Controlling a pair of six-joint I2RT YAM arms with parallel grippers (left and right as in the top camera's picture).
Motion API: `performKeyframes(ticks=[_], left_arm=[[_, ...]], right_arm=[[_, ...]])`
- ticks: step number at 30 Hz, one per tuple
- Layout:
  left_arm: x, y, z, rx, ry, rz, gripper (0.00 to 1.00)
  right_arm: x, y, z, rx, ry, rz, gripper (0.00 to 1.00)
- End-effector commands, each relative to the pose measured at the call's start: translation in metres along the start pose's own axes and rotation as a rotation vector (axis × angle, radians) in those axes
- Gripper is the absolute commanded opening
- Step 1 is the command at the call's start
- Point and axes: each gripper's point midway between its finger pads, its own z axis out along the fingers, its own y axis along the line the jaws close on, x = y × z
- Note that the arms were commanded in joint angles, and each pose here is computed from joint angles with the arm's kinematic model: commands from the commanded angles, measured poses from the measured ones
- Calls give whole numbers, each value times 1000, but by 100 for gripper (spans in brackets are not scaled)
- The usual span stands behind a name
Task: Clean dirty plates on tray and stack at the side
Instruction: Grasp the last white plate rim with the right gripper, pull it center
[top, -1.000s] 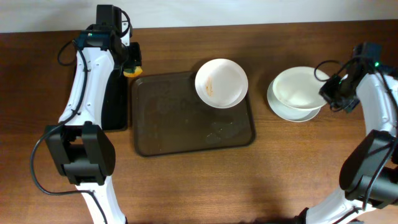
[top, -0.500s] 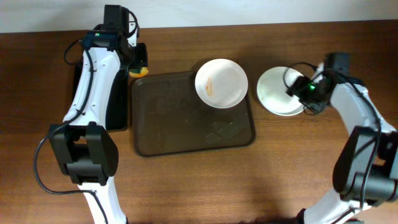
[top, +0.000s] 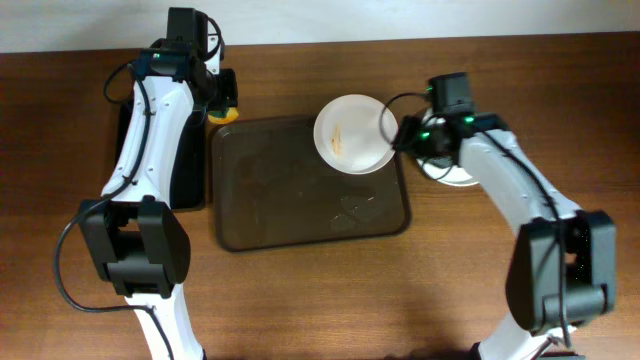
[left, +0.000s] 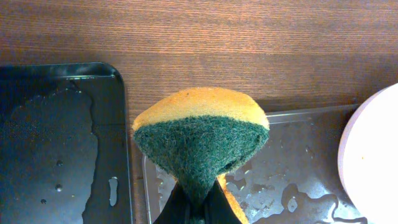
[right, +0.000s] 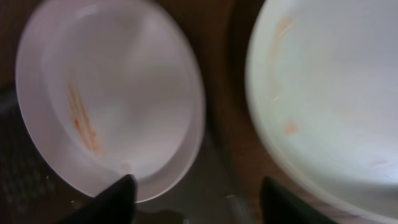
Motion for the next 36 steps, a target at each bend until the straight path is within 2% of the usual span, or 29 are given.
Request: performKeyframes(ticks=[1, 6, 12, 14, 16, 21, 22, 24, 27, 31, 34, 36], left_arm=[[0, -5, 1, 13, 4, -7, 0], [0, -5, 1, 13, 4, -7, 1], [0, -5, 1, 13, 4, -7, 1], [0, -5, 1, 13, 4, -7, 0], [0, -5, 1, 13, 4, -7, 0], [0, -5, 1, 13, 4, -7, 1], [0, -5, 1, 13, 4, -7, 0], [0, -5, 1, 13, 4, -7, 1], [0, -5, 1, 13, 4, -7, 1], [-1, -5, 1, 14, 1, -7, 1], [-1, -5, 1, 14, 1, -7, 1], [-1, -5, 1, 14, 0, -7, 1]], right_arm=[[27, 10, 29, 37, 75, 112, 48], [58, 24, 61, 56, 143, 123, 48], [92, 32, 72, 22, 286, 179, 48], [103, 42, 72, 14, 308, 150, 47], [122, 61, 69, -19, 345, 63, 40], [174, 96, 54, -25, 455, -92, 40], [175, 100, 53, -29, 447, -110, 40], [162, 109, 48, -53, 420, -161, 41], [125, 118, 35, -98, 354, -311, 60], [54, 103, 29, -99, 188, -496, 72], [22, 94, 40, -111, 104, -635, 72], [27, 98, 49, -157, 138, -734, 72]])
